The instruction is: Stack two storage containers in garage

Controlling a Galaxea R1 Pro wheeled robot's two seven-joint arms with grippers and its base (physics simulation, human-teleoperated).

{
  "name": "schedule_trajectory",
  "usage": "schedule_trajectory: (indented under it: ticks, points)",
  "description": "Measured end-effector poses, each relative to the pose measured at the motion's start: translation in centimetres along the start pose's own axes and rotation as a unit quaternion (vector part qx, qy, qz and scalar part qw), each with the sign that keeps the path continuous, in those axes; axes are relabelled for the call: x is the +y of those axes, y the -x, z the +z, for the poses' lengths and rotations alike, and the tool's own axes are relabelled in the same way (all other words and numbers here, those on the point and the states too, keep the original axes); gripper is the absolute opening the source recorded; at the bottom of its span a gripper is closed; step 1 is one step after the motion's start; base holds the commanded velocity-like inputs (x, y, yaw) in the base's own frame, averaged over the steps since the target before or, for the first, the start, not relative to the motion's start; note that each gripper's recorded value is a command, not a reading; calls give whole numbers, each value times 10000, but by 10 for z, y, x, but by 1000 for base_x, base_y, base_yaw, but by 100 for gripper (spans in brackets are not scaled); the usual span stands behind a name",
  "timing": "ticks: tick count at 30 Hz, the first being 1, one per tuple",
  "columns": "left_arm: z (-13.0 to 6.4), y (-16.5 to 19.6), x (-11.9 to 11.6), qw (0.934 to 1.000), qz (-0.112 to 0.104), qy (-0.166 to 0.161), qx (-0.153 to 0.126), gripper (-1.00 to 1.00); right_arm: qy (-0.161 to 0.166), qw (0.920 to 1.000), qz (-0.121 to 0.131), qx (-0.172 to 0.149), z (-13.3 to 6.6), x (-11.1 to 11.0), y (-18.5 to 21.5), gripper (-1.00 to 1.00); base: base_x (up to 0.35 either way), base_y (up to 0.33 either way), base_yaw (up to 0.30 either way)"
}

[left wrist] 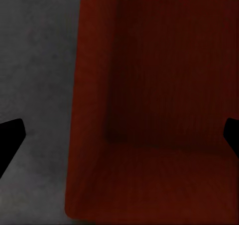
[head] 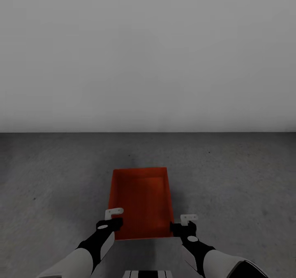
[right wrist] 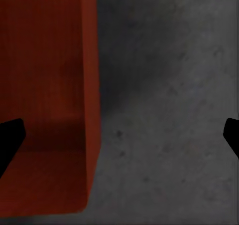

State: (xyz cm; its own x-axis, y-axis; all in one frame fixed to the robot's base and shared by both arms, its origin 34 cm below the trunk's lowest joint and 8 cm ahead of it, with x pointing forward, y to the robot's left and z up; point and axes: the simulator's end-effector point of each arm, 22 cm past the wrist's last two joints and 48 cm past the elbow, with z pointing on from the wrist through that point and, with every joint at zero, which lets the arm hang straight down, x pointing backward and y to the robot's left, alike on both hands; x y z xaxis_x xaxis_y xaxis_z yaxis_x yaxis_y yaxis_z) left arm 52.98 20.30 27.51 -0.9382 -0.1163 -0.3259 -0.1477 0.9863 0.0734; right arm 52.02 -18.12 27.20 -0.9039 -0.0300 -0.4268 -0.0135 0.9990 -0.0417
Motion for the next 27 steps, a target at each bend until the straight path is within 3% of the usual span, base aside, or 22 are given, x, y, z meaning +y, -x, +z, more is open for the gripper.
schedule_trajectory:
  ticks: [27]
  points:
    - [-48,28,9,10000,-4,56,-36,100,-17,10000,-9,-5,-46,-2,31,100,0,0,0]
